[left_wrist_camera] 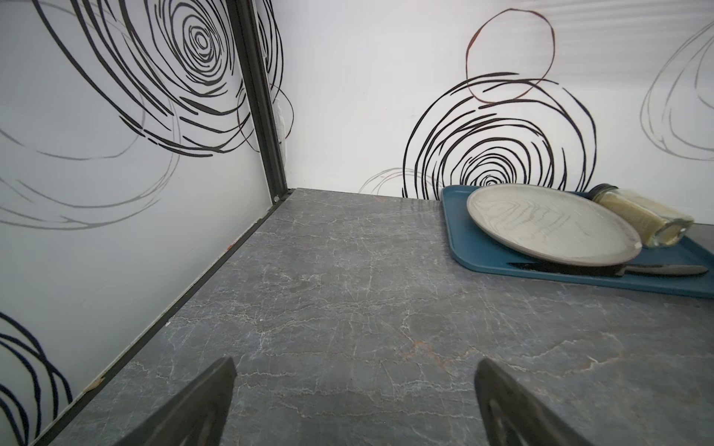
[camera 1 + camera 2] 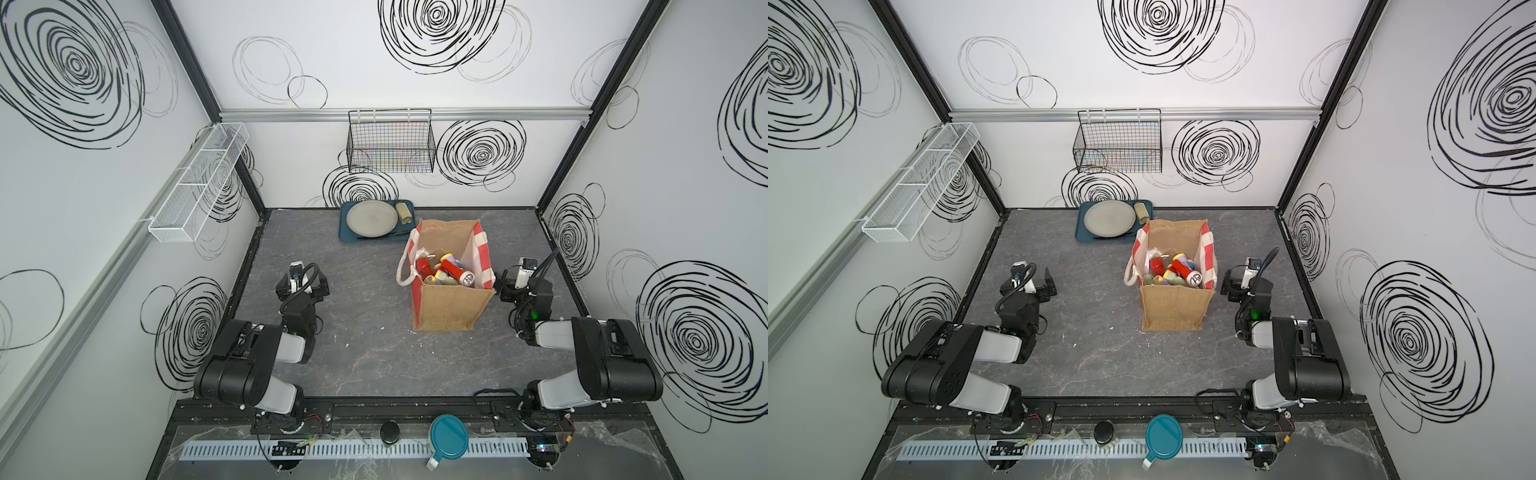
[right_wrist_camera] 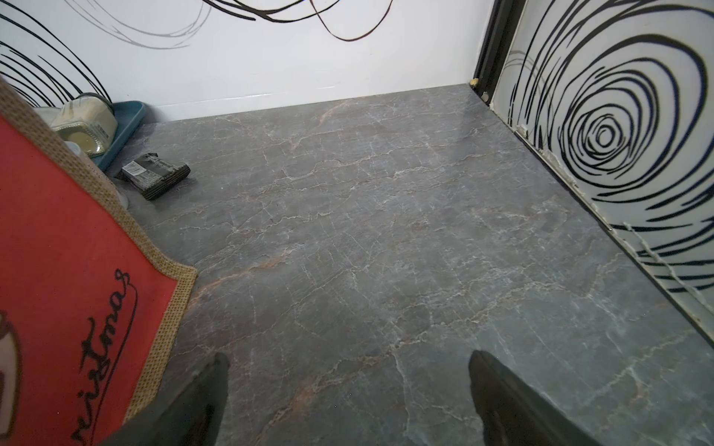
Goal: Put the flashlights into the tote bags
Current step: Reset both arms
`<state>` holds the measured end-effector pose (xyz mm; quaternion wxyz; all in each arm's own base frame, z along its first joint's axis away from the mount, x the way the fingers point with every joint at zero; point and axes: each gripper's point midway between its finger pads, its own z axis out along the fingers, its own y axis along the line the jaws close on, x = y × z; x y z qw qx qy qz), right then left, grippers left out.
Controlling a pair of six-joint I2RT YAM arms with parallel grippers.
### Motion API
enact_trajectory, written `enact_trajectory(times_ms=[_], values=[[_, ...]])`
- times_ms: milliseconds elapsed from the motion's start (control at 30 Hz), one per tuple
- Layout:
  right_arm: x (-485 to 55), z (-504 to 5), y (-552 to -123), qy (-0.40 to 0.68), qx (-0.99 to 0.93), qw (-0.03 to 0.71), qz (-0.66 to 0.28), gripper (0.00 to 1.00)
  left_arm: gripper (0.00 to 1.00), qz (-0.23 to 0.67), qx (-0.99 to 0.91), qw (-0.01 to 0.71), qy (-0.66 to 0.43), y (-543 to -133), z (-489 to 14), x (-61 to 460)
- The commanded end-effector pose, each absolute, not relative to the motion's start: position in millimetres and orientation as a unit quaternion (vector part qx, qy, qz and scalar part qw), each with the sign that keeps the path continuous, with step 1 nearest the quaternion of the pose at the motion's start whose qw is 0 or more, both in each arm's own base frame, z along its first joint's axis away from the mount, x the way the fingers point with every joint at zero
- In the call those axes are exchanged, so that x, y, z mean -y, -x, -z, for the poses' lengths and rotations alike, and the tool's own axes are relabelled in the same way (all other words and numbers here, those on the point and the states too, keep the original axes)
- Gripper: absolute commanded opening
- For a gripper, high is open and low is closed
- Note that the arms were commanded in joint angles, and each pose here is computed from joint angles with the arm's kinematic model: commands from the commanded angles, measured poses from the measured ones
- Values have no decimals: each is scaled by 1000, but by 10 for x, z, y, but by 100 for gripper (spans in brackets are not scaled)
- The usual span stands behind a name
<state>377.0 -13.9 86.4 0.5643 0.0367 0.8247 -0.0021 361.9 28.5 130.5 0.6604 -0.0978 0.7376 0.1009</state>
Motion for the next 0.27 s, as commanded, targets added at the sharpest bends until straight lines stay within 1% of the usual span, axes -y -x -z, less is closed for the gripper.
enact_trajectory(times_ms=[0, 233], values=[[148, -1005, -3830, -39, -810, 585, 3, 100, 99, -96, -714, 686, 101, -3610, -1457, -281], [143, -1002, -3829, -38, -810, 585, 2, 100, 99, -95, -713, 687, 102, -3608, -1465, -278]])
